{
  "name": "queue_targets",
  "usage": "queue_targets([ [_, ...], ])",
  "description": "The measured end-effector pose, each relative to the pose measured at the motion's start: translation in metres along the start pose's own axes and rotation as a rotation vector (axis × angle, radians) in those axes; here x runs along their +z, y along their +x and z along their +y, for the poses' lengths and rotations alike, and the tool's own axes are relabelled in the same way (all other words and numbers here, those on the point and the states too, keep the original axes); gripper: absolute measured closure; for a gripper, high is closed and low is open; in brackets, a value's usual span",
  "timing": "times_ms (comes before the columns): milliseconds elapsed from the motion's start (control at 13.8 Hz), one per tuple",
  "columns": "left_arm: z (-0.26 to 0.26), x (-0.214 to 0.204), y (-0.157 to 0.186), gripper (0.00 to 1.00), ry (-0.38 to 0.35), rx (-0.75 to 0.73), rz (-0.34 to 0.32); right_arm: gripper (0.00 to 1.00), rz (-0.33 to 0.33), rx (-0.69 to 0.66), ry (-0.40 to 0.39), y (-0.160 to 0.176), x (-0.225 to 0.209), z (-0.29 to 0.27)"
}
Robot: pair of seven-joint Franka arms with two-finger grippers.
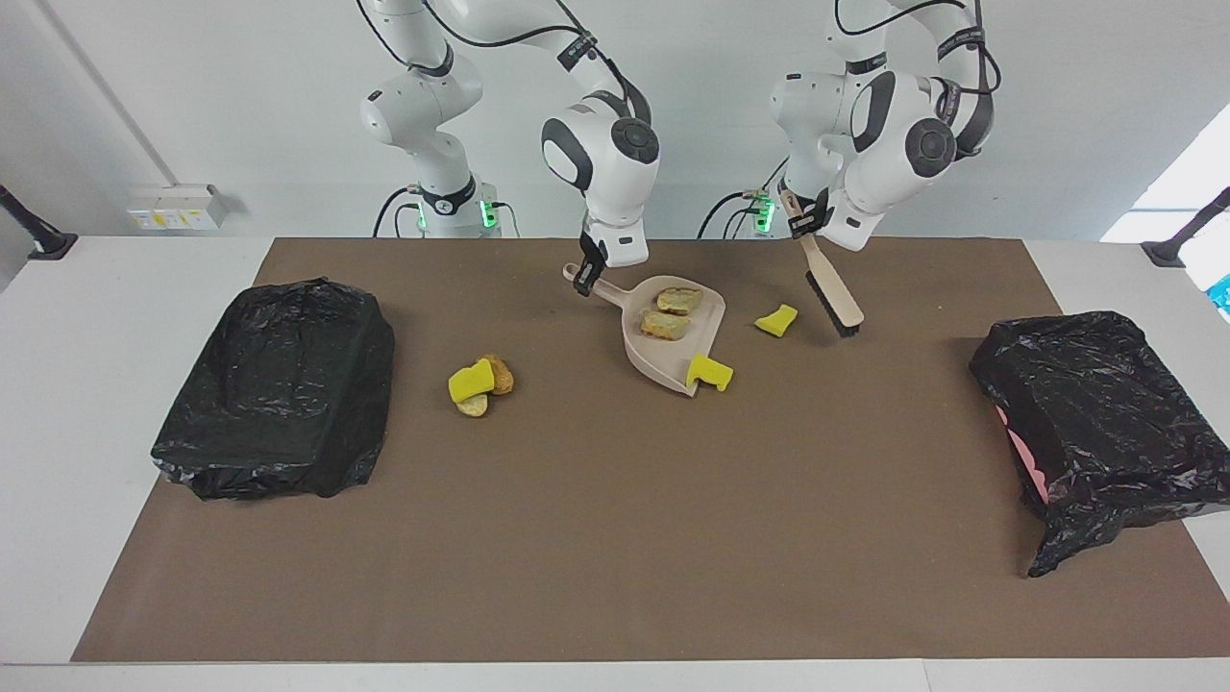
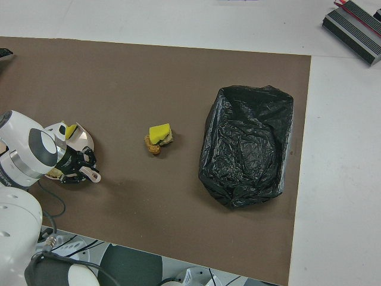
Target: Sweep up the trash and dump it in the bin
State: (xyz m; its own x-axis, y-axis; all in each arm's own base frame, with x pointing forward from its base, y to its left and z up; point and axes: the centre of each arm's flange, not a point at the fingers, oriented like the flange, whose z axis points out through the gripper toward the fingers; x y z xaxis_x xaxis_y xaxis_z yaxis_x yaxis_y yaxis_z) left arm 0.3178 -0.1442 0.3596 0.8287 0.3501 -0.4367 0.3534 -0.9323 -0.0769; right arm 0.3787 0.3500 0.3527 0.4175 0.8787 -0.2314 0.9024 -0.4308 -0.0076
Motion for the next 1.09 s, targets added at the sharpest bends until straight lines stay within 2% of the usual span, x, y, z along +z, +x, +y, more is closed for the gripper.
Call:
queue_targets([
  [217,0.035,0.012,-0.007,0.73,0.008,0.167,0.060,0.67,0.000,0.000,0.000,0.000,0.000,0.000],
  [507,0.053,0.007,0.003,0.73,0.025,0.567,0.063,0.67,0.000,0.000,0.000,0.000,0.000,0.000],
  [725,0.072,0.008,-0.013,0.73,0.056,0.805,0.068,0.67,0.000,0.000,0.000,0.000,0.000,0.000],
  [942,0.093,0.000,-0.032,0.73,0.094,0.893,0.055,0.67,-0.001,0.001,0.000,0.000,0.000,0.000],
  [1087,0.094,-0.018,-0.026,0.73,0.133,0.894,0.037,0.67,-0.001,0.001,0.000,0.000,0.000,0.000],
])
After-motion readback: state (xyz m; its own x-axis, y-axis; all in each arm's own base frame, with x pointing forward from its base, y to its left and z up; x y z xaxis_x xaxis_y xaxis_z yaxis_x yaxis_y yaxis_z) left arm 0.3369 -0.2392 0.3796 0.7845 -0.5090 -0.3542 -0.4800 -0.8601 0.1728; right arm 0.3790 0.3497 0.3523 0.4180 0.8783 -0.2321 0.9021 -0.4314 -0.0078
